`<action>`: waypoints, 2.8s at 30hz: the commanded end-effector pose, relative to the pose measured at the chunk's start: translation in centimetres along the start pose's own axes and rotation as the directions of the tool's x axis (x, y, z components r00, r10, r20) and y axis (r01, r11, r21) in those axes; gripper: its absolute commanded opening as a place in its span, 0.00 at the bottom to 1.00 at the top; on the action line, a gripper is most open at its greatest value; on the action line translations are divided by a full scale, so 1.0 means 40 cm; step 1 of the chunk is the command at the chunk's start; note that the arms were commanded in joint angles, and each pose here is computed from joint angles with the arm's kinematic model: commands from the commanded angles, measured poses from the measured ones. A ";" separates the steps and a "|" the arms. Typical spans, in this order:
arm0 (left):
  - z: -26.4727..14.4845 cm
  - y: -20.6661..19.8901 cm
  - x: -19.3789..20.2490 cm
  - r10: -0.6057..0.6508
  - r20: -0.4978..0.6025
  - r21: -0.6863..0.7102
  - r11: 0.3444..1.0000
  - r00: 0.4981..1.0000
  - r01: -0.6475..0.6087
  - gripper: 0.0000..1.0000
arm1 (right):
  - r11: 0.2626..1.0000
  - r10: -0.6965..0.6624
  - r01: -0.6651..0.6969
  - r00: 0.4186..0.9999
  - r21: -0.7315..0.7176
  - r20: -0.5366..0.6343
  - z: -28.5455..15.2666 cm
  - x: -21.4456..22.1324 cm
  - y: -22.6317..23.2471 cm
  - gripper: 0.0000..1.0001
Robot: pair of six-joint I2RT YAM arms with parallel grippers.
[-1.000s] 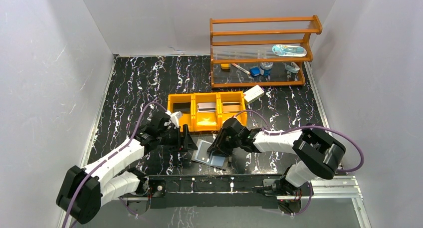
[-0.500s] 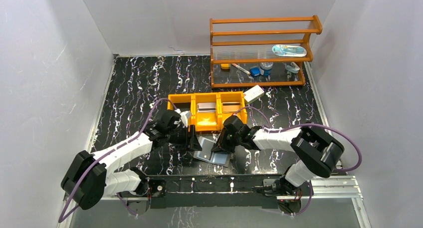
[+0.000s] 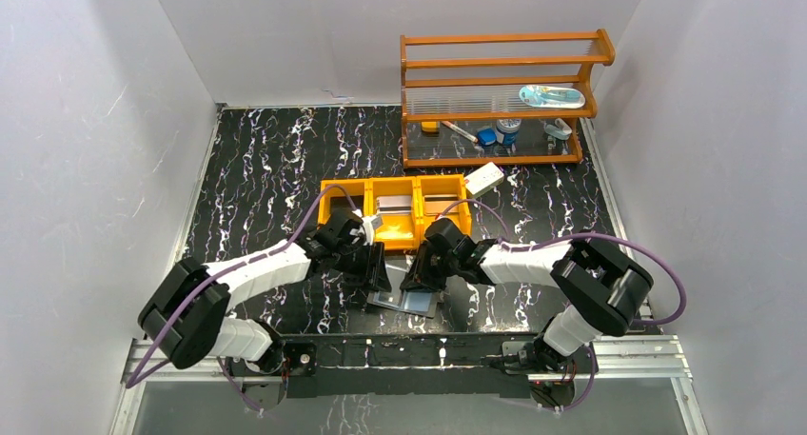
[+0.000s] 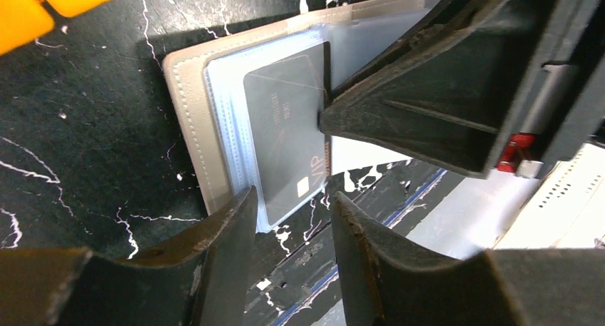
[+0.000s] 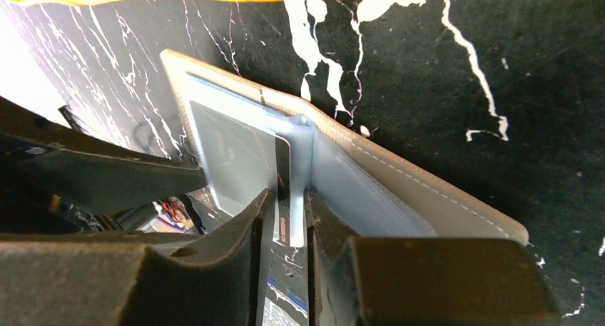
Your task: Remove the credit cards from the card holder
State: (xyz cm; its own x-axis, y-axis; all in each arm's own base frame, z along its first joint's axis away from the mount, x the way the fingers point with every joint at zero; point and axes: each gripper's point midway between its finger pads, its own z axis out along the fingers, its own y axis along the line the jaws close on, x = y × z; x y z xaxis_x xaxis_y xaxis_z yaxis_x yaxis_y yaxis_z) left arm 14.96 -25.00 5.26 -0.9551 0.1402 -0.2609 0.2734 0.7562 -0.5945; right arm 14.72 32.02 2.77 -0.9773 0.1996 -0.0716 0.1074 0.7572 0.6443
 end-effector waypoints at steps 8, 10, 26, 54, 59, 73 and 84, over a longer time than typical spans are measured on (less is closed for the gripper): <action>0.035 0.014 0.054 0.021 -0.059 -0.020 1.000 0.998 -0.023 0.26 | 0.996 0.001 -0.002 1.000 -0.093 -0.010 -0.008 0.009 0.029 0.32; 0.035 0.025 0.065 0.009 -0.059 -0.034 0.999 0.998 -0.011 0.25 | 0.993 0.007 -0.008 1.000 -0.115 -0.005 -0.014 0.008 0.037 0.30; 0.037 0.052 0.074 -0.003 -0.056 -0.089 0.996 0.998 -0.002 0.30 | 0.962 0.021 -0.030 0.999 -0.272 -0.038 -0.048 0.032 0.088 0.30; 0.048 0.093 0.073 -0.053 -0.040 -0.178 0.983 0.998 0.045 0.20 | 0.956 0.073 -0.083 0.996 -0.280 -0.045 -0.071 0.040 0.051 0.19; 0.044 0.089 0.072 -0.048 -0.037 -0.171 0.984 0.998 0.041 0.20 | 0.948 0.080 -0.095 0.995 -0.303 -0.060 -0.063 0.039 0.065 0.16; 0.042 0.092 0.073 -0.054 -0.035 -0.180 0.983 0.998 0.046 0.18 | 0.967 0.158 -0.157 0.987 -0.200 -0.008 -0.088 0.039 -0.052 0.05; -0.068 -0.061 -0.062 0.052 0.145 -0.053 0.998 0.988 -0.044 0.43 | 0.969 0.155 -0.163 0.986 -0.186 -0.057 -0.056 0.044 -0.046 0.07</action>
State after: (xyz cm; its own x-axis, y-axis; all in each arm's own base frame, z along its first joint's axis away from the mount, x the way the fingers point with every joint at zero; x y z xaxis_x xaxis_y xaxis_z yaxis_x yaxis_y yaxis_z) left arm 14.63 -24.35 4.98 -0.9536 0.1015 -0.2834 0.2414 0.8203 -0.5184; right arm 11.90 29.04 2.99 -0.9553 0.2857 0.0756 0.2366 0.5862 0.7749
